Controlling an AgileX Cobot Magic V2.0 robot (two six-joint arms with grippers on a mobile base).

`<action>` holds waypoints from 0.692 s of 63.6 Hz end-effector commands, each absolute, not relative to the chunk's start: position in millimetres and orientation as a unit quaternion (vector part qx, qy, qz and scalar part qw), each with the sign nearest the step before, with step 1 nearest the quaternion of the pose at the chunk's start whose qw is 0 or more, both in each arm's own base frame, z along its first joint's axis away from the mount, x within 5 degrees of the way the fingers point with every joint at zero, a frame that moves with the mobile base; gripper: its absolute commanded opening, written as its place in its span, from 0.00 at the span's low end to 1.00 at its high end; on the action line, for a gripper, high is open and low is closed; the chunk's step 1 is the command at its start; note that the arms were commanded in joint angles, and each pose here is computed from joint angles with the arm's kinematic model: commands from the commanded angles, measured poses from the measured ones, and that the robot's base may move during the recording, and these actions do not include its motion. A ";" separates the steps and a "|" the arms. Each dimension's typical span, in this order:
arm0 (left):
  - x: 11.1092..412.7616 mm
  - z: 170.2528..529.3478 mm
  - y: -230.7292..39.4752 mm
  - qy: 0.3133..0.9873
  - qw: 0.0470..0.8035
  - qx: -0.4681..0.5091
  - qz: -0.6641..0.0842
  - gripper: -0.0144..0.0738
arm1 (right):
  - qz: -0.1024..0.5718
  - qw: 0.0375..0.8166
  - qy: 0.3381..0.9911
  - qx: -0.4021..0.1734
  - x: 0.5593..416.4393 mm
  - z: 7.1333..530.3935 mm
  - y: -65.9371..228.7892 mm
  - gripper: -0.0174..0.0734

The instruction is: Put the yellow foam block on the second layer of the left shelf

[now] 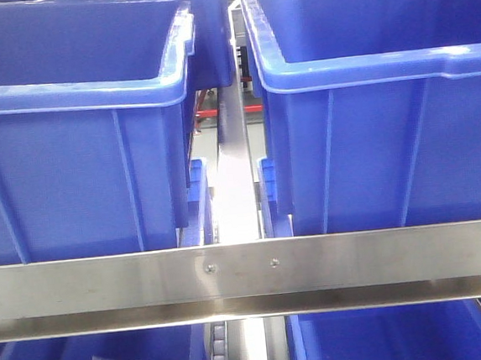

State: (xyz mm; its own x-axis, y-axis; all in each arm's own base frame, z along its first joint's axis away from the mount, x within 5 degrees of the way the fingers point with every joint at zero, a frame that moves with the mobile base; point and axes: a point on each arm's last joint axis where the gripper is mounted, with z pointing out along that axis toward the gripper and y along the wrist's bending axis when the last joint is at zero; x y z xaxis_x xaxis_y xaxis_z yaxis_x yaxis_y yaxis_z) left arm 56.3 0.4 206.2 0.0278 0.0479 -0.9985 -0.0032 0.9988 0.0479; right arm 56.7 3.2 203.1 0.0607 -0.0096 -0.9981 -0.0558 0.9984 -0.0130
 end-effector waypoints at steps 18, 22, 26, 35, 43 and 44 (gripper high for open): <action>55.6 206.0 -0.7 0.670 0.742 0.017 0.010 0.32 | 0.011 0.767 0.641 -0.026 53.1 218.1 3.0 0.25; 55.6 206.0 -0.7 0.670 0.742 0.017 0.010 0.32 | 0.011 0.767 0.641 -0.026 53.1 218.1 3.0 0.25; 55.6 206.0 -0.7 0.670 0.742 0.017 0.010 0.32 | 0.011 0.767 0.641 -0.026 53.1 218.1 3.0 0.25; 55.6 206.0 -0.7 0.670 0.742 0.017 0.010 0.32 | 0.011 0.767 0.641 -0.026 53.1 218.1 3.0 0.25; 55.6 206.0 -0.7 0.670 0.742 0.017 0.010 0.32 | 0.011 0.767 0.641 -0.026 53.1 218.1 3.0 0.25; 55.6 206.0 -0.7 0.670 0.742 0.017 0.010 0.32 | 0.011 0.767 0.641 -0.026 53.1 218.1 3.0 0.25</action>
